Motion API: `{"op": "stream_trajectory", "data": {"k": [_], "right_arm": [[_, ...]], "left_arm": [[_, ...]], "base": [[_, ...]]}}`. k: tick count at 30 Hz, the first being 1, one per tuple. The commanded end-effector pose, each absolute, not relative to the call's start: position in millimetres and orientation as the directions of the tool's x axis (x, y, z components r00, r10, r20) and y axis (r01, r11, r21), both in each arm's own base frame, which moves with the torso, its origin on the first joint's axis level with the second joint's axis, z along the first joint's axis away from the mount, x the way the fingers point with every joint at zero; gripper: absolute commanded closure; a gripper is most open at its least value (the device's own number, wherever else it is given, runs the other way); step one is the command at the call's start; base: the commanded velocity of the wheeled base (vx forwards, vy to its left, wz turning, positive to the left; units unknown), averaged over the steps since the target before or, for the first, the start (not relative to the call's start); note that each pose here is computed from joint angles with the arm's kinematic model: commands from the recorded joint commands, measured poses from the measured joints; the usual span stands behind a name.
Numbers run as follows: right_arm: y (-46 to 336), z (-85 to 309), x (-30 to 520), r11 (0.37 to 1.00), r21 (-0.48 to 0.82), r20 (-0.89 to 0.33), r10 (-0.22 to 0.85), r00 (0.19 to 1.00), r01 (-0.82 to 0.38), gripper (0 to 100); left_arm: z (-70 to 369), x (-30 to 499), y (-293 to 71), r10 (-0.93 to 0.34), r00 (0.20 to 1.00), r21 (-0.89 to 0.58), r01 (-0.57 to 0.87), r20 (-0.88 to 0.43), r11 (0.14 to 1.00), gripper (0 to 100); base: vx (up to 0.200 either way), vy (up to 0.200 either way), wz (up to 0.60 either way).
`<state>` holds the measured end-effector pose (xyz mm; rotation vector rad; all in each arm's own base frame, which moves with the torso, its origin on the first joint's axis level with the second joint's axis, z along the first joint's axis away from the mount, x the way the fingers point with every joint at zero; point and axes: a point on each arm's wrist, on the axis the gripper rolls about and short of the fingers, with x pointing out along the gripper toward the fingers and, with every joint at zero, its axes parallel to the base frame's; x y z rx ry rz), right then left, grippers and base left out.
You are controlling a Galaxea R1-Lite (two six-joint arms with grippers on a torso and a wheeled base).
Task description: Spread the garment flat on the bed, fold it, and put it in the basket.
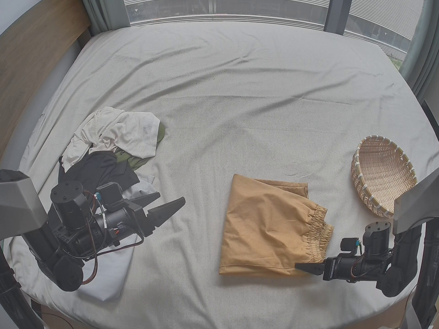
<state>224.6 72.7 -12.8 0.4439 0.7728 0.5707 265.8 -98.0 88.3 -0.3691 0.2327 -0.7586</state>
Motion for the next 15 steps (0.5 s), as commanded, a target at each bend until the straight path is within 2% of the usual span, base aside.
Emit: {"op": "stream_trajectory", "data": {"k": [1,15], "right_arm": [[79,-12,230,0.75,0.566,-0.501,0.643,0.58,-0.343,0],[94,-10,236,0.722,0.561,-0.467,0.679,0.566,-0.405,0]], "left_arm": [[88,265,-99,-0.708,0.702,-0.407,0.628,-0.072,0.664,0],[88,264,-100,-0.711,0.699,-0.408,0.629,-0.075,0.661,0]], "base": [[0.0,0.0,0.0],[0.0,0.0,0.0]]}}
